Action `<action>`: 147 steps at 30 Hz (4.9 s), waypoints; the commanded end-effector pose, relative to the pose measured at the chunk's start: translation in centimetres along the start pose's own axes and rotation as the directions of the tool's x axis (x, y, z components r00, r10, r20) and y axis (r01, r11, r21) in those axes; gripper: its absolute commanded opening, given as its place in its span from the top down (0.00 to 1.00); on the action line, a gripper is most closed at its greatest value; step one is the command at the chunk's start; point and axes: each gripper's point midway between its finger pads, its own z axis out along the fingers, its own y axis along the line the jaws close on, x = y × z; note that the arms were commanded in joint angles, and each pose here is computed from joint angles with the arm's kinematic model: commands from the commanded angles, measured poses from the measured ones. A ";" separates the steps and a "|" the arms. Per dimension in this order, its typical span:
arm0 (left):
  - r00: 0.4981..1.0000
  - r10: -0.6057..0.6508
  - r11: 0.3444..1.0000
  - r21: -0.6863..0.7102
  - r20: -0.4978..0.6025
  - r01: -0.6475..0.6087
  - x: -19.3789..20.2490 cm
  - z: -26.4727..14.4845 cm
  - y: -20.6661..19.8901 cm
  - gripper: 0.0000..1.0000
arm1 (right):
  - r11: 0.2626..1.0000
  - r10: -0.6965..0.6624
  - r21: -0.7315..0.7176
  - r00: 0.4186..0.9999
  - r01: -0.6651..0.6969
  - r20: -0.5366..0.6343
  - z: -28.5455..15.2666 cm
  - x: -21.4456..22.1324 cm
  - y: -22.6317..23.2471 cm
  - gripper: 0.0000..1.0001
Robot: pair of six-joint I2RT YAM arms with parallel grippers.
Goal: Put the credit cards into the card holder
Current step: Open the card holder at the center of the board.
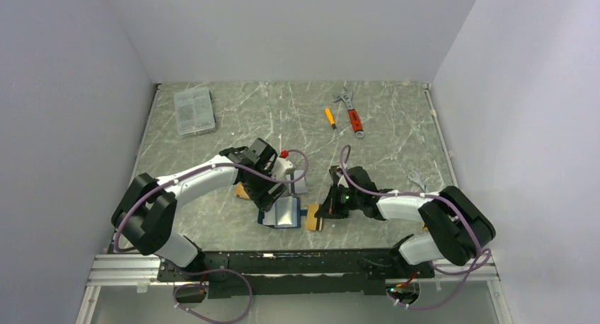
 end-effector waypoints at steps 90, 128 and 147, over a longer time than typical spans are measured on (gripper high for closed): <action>0.990 -0.044 0.907 0.422 0.135 -0.017 -2.3 -0.9 -2.0 0.40 | 0.883 -0.396 -0.342 0.901 0.321 -0.177 4.4 1.8 11.0 1.00; 0.997 -0.079 0.934 0.349 0.013 0.070 -1.5 2.2 -1.3 0.82 | 0.941 -0.258 -0.255 0.960 0.225 -0.108 -1.3 2.6 4.0 1.00; 0.998 -0.065 0.937 0.344 0.009 0.058 -1.8 2.3 -1.4 0.82 | 0.941 -0.233 -0.274 0.966 0.196 -0.111 -1.3 2.7 3.8 1.00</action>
